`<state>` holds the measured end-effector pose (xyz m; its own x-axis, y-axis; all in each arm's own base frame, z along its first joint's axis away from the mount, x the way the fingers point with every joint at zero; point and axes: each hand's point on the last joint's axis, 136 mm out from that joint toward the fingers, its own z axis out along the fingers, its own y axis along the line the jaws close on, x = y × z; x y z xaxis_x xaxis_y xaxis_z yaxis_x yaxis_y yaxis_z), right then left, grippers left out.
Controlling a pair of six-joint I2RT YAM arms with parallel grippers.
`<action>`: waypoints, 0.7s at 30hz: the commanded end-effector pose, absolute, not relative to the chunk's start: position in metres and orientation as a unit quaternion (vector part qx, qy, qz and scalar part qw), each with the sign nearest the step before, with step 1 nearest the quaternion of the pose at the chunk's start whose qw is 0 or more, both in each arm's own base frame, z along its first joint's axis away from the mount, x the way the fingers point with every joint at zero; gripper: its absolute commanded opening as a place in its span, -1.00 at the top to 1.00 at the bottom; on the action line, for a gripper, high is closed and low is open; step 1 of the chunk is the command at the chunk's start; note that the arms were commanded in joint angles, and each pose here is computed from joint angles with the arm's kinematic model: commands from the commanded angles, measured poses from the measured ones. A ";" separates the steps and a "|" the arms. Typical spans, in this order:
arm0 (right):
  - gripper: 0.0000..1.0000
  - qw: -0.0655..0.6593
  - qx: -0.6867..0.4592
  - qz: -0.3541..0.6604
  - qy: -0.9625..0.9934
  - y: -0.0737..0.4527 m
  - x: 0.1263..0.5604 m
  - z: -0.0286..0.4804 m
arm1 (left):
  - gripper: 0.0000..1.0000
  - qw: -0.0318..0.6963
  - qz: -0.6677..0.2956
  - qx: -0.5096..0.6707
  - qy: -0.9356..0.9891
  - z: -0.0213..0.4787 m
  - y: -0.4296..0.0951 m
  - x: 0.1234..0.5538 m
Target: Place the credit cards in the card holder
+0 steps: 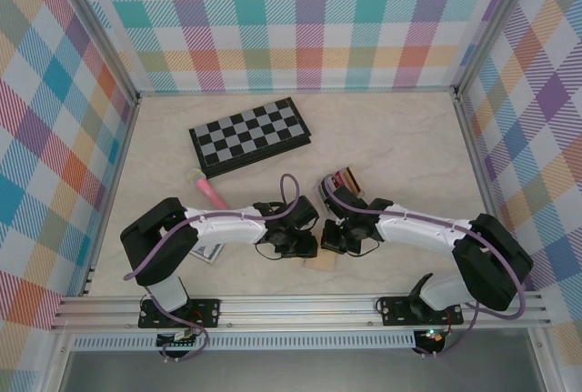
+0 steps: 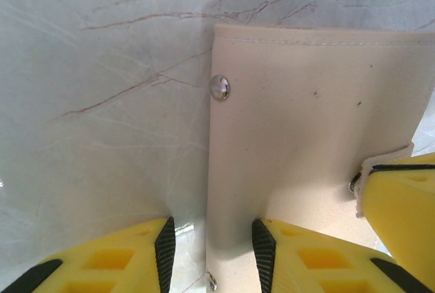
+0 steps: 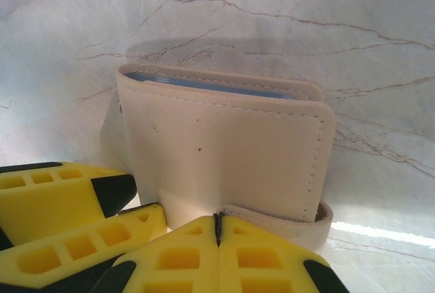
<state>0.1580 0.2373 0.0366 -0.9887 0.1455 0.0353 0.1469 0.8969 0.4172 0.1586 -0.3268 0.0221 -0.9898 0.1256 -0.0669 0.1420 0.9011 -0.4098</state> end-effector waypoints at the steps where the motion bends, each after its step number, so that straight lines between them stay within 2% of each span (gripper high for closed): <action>1: 1.00 0.021 -0.084 -0.170 -0.982 0.217 0.144 0.020 | 0.24 0.019 -0.213 0.078 0.974 0.013 -0.337 0.156; 8: 1.00 0.051 -0.116 -0.118 -0.985 0.190 0.123 -0.014 | 0.24 0.017 -0.214 0.079 0.974 0.012 -0.338 0.155; 12: 0.95 0.031 -0.094 -0.135 -0.986 0.197 0.131 0.000 | 0.24 0.021 -0.216 0.079 0.973 0.015 -0.336 0.155; 16: 0.54 -0.052 -0.045 -0.192 -0.979 0.220 0.164 0.057 | 0.20 0.060 -0.229 0.076 0.969 0.039 -0.335 0.165; 17: 0.33 -0.086 -0.041 -0.191 -0.977 0.217 0.173 0.075 | 0.17 0.082 -0.230 0.073 0.967 0.052 -0.333 0.170; 18: 0.14 -0.122 -0.039 -0.185 -0.974 0.211 0.183 0.091 | 0.13 0.107 -0.232 0.072 0.964 0.066 -0.329 0.176; 20: -0.07 -0.202 -0.046 -0.151 -0.967 0.186 0.202 0.120 | 0.05 0.165 -0.216 0.070 0.960 0.091 -0.313 0.188; 21: -0.29 -0.240 -0.065 -0.108 -0.963 0.162 0.210 0.130 | 0.01 0.197 -0.200 0.069 0.957 0.104 -0.301 0.196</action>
<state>0.1859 0.2127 0.0933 -0.9605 0.1607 -0.2274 0.0563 0.9119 0.4066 0.1765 -0.3217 0.0590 -0.9711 0.0914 -0.2203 0.1770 0.8953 -0.4089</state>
